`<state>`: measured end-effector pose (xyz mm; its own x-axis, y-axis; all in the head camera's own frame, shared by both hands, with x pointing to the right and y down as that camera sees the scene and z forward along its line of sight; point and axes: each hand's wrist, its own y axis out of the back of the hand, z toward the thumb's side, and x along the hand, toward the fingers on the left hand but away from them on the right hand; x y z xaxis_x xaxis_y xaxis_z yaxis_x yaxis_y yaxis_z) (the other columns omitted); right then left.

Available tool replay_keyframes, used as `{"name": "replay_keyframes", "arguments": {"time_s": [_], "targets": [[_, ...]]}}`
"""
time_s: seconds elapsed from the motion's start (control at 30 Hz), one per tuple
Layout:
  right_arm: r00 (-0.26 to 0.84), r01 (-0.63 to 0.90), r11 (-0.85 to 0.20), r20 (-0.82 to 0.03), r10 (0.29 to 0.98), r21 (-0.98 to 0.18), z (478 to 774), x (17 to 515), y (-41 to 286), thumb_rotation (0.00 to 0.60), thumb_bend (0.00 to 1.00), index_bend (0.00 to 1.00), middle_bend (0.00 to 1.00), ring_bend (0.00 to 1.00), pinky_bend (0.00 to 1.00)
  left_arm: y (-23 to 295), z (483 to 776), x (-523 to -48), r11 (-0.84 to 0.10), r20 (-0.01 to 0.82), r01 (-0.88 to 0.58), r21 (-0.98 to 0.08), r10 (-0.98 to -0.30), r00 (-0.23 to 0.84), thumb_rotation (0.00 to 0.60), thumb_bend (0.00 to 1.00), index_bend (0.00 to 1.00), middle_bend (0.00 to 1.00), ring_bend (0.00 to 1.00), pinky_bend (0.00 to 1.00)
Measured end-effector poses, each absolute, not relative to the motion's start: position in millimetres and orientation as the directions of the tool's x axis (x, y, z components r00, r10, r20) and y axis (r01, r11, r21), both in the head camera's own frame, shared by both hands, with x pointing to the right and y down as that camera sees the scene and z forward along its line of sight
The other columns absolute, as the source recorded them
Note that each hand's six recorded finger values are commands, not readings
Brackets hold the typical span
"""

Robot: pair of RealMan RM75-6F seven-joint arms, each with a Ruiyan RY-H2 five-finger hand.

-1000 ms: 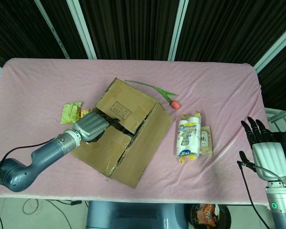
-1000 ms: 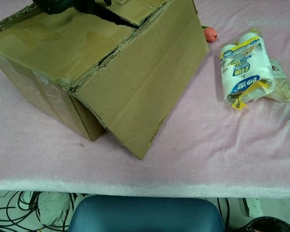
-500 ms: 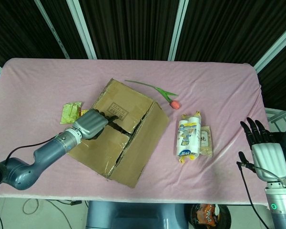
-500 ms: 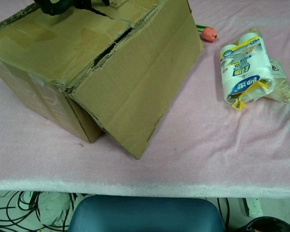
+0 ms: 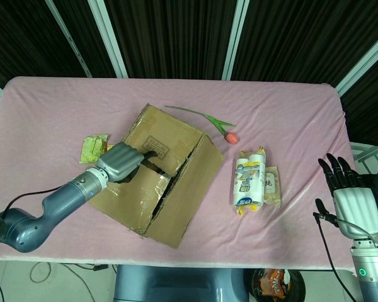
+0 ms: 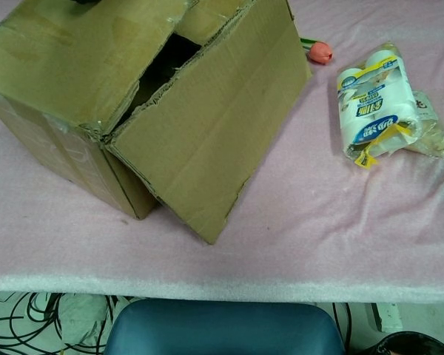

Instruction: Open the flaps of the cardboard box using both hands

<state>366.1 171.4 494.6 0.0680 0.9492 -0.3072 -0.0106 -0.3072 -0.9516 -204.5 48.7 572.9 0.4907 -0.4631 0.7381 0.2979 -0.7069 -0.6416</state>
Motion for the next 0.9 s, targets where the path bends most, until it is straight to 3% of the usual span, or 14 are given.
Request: {"name": "replay_keyframes", "arguments": {"time_s": [0.37, 0.9], "targets": [[0.075, 0.000, -0.299, -0.298, 0.952, -0.954, 491, 363, 172, 0.600, 0.39, 0.00, 0.00, 0.00, 0.22, 45, 523, -210, -0.794, 0.722, 0.118, -0.596, -0.466, 0.511, 0.600, 0.77, 0.13, 0.41, 0.39, 0.46], [0.093, 0.003, -0.287, -0.285, 0.954, -0.958, 487, 357, 173, 0.600, 0.39, 0.00, 0.00, 0.00, 0.22, 71, 484, -227, -0.875, 0.723, -0.049, -0.482, -0.429, 0.541, 0.600, 0.70, 0.13, 0.41, 0.39, 0.46]]}}
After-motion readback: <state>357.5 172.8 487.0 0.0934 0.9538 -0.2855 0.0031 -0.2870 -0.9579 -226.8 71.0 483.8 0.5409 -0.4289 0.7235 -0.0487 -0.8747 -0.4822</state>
